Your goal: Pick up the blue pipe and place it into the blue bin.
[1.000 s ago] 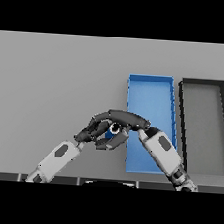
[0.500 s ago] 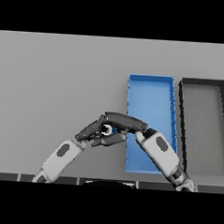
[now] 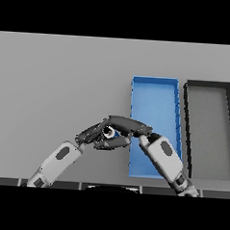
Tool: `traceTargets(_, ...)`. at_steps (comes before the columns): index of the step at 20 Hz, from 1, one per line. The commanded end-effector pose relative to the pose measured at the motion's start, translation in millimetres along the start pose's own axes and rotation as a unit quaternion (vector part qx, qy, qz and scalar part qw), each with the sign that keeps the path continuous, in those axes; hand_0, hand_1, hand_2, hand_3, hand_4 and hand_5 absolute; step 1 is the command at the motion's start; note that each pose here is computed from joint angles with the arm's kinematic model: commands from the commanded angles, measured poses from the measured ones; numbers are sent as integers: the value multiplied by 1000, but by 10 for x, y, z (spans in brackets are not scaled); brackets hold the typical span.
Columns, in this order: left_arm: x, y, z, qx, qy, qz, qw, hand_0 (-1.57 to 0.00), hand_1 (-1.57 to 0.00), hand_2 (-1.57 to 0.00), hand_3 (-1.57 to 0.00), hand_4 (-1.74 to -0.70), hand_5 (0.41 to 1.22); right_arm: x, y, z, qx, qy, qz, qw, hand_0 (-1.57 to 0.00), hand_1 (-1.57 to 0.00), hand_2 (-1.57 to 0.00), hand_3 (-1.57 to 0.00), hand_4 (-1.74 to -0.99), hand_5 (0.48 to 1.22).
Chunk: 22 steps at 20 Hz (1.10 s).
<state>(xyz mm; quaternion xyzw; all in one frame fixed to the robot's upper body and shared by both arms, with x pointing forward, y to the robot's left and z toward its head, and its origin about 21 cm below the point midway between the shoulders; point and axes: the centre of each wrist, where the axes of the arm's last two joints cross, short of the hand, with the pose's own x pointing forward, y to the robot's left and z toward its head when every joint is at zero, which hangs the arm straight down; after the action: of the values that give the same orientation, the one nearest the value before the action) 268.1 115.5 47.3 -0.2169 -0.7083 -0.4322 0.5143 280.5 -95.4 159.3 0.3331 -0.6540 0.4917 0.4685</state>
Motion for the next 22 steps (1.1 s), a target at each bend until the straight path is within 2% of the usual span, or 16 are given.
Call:
traceTargets(1, -15, 6, -10, 3, 9, -3, 1000, -303, -283, -255, -279, -1041, 1020, 0, -15, -43, 1, 4, -2, 1000, -1563, -1563, -1563, -1560, -1493, 1210)
traceTargets(4, -29, 24, 8, 10, 48, -12, 999, -154, -145, -130, -142, -942, 785, 25, 43, -15, 5, -30, 3, 1000, -1567, -1567, -1567, -1565, -1496, 1215)
traceTargets(8, -33, 23, 23, 14, 61, -10, 998, -63, -59, -53, -58, -887, 638, 1, 21, -12, 1, -25, 8, 1000, -1569, -1569, -1569, -1569, -1493, 1219)
traceTargets(14, -58, 0, 36, 22, 77, 15, 997, -16, -15, -13, -14, -896, 562, 49, -43, 3, -13, -27, -13, 999, -1571, -1571, -1571, -1570, -1489, 1220)
traceTargets(16, -58, 22, 27, 25, 88, 15, 996, -10, -9, -8, -9, -901, 548, 139, -37, -14, -13, -34, -46, 998, -1571, -1571, -1571, -1571, -1491, 1221)
traceTargets(19, -60, 2, 57, 17, 95, 19, 995, -4, -4, -4, -4, -914, 524, 365, -199, 28, -19, -40, -74, 996, -1571, -1571, -1571, -1571, -1613, 1221)
traceTargets(21, -45, -60, -2, 12, 101, 25, 994, -3, -2, -2, -2, -915, 507, 518, -315, 12, -26, -37, -103, 994, -1571, -1571, -1571, -1571, -1659, 1221)
traceTargets(22, -28, -31, 2, 13, 98, 26, 995, -2, -2, -1, -2, -917, 504, 624, -399, 54, -38, -40, -119, 991, -1571, -1571, -1571, -1571, -1675, 1194)
